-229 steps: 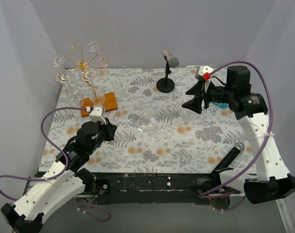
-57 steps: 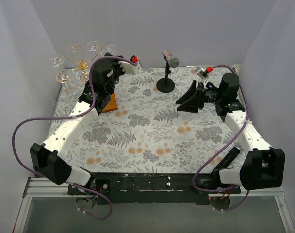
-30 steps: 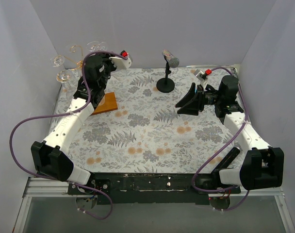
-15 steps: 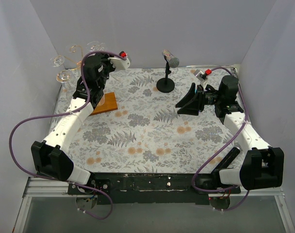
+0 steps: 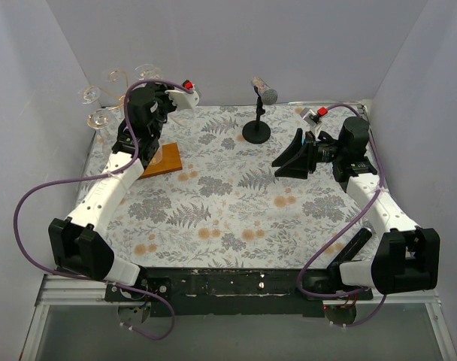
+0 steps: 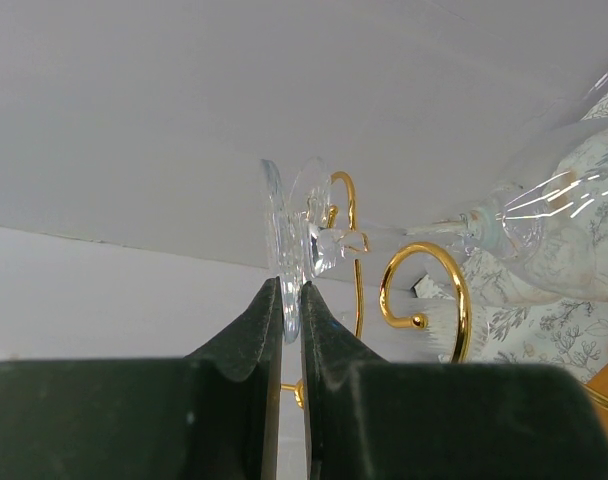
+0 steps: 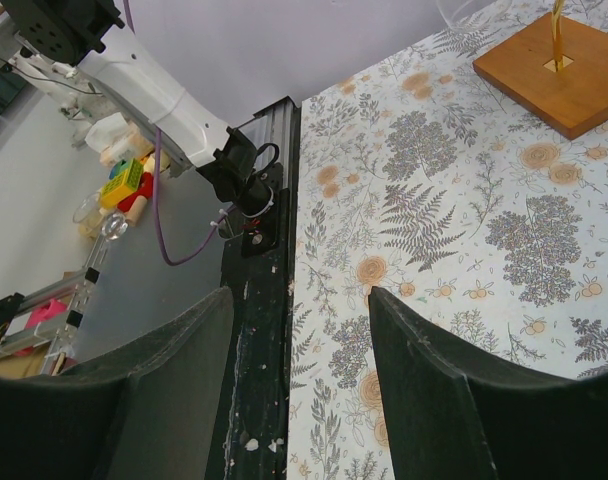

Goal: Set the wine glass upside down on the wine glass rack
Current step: Turn the wine glass upside down at the wine rack.

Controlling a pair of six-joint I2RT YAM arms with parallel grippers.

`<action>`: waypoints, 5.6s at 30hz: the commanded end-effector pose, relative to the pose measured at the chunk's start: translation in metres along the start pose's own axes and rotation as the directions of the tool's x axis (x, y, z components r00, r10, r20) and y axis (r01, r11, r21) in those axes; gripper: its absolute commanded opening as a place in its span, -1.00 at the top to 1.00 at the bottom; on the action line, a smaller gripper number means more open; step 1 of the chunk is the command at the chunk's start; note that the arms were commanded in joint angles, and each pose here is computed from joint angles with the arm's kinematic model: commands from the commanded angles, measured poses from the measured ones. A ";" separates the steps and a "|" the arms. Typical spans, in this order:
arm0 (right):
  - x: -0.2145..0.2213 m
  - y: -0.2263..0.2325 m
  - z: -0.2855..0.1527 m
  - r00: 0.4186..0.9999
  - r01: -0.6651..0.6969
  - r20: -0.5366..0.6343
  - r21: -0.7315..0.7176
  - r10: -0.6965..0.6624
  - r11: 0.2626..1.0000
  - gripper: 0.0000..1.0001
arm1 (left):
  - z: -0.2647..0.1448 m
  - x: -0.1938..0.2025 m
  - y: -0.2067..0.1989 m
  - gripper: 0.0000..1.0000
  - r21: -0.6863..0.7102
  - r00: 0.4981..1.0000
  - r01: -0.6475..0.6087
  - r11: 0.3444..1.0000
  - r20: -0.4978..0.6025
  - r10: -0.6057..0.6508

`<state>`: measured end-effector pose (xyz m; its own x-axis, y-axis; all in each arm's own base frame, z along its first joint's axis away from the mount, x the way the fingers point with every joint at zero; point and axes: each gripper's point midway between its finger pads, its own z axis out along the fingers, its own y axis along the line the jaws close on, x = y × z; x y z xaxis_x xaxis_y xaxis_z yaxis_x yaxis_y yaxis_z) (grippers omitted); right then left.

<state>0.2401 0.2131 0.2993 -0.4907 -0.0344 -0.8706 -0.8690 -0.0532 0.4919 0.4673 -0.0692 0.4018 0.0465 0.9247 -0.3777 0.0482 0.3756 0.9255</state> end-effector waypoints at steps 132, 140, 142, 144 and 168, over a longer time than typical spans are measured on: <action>0.003 -0.012 0.030 0.863 -0.483 0.212 0.081 0.458 0.872 -0.18 | -0.195 -0.217 -0.190 1.00 0.000 0.775 -0.183 0.983 0.615 0.144; 0.006 -0.021 0.031 0.859 -0.496 0.213 0.123 0.466 0.859 -0.01 | -0.197 -0.220 -0.199 1.00 0.000 0.768 -0.212 0.977 0.618 0.167; 0.007 -0.022 0.032 0.861 -0.495 0.207 0.135 0.465 0.858 0.06 | -0.197 -0.220 -0.201 1.00 0.000 0.768 -0.221 0.975 0.617 0.174; 0.007 -0.023 0.032 0.862 -0.495 0.206 0.139 0.464 0.858 0.26 | -0.197 -0.220 -0.202 1.00 -0.002 0.766 -0.230 0.973 0.616 0.182; 0.005 -0.016 0.029 0.869 -0.478 0.200 0.103 0.452 0.872 0.97 | -0.234 -0.236 -0.226 -0.85 0.369 0.793 -0.040 0.929 0.578 -0.195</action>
<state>0.2496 0.2442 0.2678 -0.8992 0.1440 -0.4132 -0.4015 0.1039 0.9100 0.2330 -0.3572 0.2725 0.6698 0.7146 -0.2017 0.1870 0.1006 0.9772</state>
